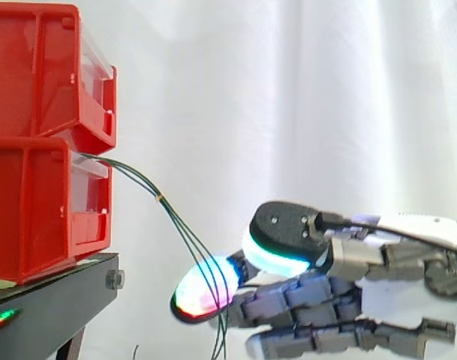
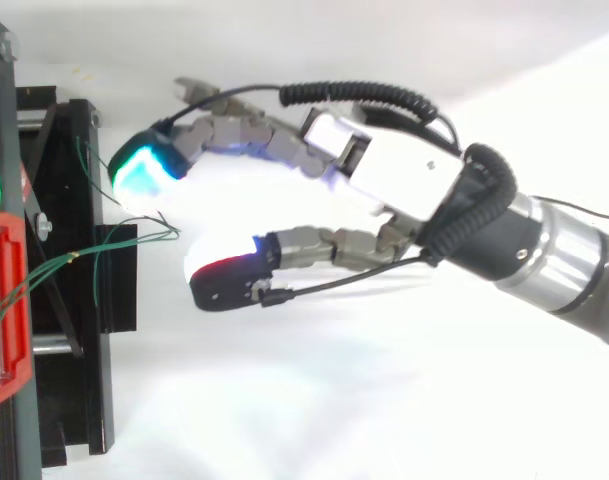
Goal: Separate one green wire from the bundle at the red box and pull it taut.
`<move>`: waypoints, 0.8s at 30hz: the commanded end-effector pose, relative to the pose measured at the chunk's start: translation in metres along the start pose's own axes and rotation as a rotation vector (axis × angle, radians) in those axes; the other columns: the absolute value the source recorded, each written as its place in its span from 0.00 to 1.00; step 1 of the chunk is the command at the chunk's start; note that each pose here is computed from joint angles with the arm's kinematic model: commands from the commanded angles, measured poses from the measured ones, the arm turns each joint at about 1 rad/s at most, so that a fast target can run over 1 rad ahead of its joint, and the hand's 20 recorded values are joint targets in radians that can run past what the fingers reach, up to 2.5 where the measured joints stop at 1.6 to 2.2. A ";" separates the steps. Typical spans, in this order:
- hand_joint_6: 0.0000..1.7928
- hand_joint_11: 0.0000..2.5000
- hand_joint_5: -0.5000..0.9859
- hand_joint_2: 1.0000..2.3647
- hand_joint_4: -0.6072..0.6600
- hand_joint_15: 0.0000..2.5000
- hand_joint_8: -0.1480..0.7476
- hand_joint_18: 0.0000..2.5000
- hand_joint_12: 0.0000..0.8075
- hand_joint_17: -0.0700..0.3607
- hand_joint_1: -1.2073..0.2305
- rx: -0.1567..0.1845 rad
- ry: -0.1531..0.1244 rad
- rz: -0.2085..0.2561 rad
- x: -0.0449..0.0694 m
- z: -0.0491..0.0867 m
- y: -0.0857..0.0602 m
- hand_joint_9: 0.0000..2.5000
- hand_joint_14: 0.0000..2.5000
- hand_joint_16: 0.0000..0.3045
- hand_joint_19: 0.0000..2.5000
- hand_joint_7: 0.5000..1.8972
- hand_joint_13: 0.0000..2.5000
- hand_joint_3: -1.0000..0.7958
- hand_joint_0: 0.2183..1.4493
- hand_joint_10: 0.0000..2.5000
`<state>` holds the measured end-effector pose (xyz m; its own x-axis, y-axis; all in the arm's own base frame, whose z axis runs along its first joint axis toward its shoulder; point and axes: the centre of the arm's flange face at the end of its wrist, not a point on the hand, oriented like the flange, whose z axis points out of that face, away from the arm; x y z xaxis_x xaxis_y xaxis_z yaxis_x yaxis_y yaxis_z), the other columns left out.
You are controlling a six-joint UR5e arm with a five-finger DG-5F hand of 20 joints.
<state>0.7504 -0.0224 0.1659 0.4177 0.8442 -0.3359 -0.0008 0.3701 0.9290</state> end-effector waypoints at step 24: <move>0.28 0.05 0.20 0.00 0.71 0.00 0.51 0.14 0.45 0.45 0.47 -0.034 -0.005 0.086 0.018 0.020 0.014 0.15 0.00 0.18 0.07 0.19 0.10 0.31 0.25 0.00</move>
<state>0.7721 -0.0104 0.1694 0.4161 0.8708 -0.2617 -0.0584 0.3128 0.9480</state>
